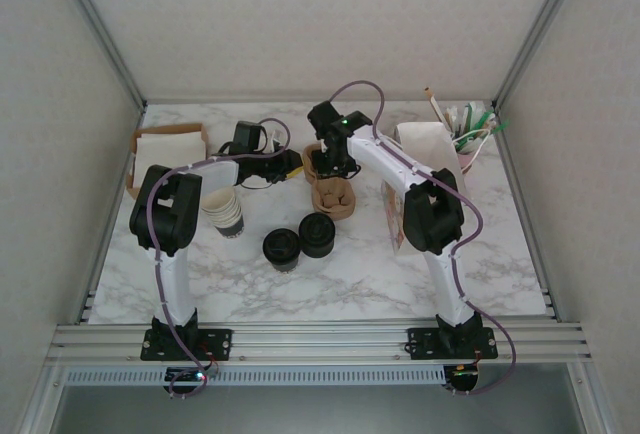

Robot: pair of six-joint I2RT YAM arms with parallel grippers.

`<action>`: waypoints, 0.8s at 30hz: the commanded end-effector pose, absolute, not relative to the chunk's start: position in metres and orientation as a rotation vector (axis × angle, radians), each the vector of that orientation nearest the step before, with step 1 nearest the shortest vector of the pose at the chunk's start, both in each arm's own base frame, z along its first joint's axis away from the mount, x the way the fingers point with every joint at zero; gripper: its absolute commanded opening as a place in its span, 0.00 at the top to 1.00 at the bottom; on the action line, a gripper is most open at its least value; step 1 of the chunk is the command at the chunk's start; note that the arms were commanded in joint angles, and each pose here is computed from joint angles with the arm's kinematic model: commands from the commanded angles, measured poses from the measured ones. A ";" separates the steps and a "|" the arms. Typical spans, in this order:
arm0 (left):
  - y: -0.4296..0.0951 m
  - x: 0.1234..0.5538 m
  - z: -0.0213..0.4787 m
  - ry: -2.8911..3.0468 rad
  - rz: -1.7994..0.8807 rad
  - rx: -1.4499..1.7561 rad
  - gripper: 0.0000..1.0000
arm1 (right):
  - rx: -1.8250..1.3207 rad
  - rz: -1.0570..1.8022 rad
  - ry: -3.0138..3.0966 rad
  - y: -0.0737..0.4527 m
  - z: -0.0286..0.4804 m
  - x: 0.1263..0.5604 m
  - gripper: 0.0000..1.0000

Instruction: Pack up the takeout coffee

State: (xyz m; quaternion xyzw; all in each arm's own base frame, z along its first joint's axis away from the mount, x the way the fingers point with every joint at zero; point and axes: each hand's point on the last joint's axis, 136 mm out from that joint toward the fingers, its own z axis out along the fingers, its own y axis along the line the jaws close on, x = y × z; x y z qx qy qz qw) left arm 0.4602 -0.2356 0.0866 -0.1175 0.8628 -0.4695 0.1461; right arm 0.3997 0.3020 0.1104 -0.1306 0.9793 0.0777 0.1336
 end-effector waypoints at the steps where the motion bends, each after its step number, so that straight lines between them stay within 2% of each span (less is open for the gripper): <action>1: -0.237 0.459 0.093 2.469 -1.366 -0.322 0.73 | -0.352 0.280 2.782 0.298 0.144 0.399 0.76; 13: -0.230 0.463 0.146 2.355 -1.345 -0.307 0.69 | -0.351 0.396 2.661 0.299 0.201 0.390 0.77; 24: -0.210 0.463 0.185 2.271 -1.281 -0.336 0.64 | -0.393 0.672 2.539 0.318 0.258 0.371 0.77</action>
